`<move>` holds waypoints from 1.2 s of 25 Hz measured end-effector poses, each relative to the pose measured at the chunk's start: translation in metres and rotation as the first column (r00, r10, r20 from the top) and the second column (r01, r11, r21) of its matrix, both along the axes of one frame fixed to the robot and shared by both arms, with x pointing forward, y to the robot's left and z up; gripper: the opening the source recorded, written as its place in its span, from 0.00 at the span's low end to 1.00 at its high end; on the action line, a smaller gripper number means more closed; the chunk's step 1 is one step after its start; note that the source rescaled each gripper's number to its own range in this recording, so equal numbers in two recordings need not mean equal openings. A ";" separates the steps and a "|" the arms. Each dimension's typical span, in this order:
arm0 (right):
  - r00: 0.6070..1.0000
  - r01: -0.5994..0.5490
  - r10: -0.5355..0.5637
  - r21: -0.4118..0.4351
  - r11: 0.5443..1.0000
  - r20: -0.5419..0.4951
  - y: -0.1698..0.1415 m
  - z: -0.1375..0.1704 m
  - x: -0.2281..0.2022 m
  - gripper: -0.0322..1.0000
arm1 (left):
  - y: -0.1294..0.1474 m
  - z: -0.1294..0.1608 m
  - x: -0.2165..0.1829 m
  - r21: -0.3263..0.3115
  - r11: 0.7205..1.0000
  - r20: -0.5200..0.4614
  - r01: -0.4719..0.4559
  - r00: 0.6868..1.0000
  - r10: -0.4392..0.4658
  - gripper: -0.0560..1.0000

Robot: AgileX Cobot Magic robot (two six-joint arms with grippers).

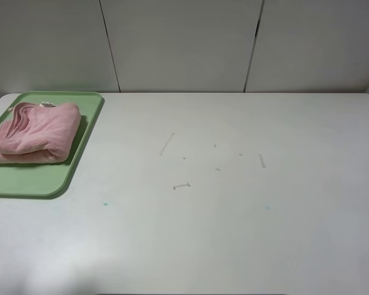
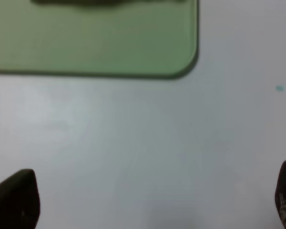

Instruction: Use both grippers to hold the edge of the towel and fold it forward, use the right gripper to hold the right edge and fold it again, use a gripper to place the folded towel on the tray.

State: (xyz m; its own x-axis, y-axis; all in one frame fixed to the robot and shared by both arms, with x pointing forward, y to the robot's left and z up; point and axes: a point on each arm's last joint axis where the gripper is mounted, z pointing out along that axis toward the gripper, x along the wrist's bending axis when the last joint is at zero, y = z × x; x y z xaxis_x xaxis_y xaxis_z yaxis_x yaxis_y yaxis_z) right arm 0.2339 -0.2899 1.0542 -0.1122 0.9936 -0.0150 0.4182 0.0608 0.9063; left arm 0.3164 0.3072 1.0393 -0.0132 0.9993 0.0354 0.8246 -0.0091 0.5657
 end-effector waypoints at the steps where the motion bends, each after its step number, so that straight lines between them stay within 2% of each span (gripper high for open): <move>1: 1.000 0.000 0.000 0.000 1.000 0.000 0.000 0.000 0.000 1.00 | 0.000 0.002 -0.004 0.002 1.000 0.030 0.000 1.000 0.000 1.00; 6: 1.000 0.000 0.000 0.000 1.000 0.000 0.000 0.000 0.000 1.00 | -0.003 0.013 -0.029 0.009 1.000 0.197 0.001 0.980 -0.002 1.00; 9: 1.000 0.000 0.000 0.000 1.000 0.000 0.000 0.000 0.000 1.00 | -0.005 0.016 -0.044 0.010 1.000 0.288 0.002 0.958 -0.005 1.00; 16: 1.000 0.000 0.000 0.000 1.000 0.000 0.000 0.000 0.000 1.00 | -0.009 0.018 -0.067 0.010 1.000 0.422 0.007 0.907 -0.011 1.00; 25: 1.000 0.000 0.000 0.000 1.000 0.000 0.000 0.000 0.000 1.00 | -0.013 0.015 -0.083 -0.018 0.999 0.471 0.032 0.882 -0.020 1.00; 28: 1.000 0.000 0.000 0.000 1.000 0.000 0.000 0.000 0.000 1.00 | -0.014 0.005 -0.086 -0.028 0.998 0.401 0.061 0.915 -0.045 1.00; 30: 1.000 0.000 0.000 0.000 1.000 0.000 0.000 0.000 0.000 1.00 | -0.014 0.002 -0.087 -0.030 0.996 0.382 0.082 0.922 -0.065 1.00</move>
State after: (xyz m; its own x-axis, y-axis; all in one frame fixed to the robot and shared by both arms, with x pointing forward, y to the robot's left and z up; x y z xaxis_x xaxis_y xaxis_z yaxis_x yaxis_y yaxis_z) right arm 0.2339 -0.2899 1.0542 -0.1122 0.9936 -0.0150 0.4182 0.0608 0.9063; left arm 0.2293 0.2928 1.0417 0.0566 0.9984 -0.0020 0.5456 -0.0292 0.8375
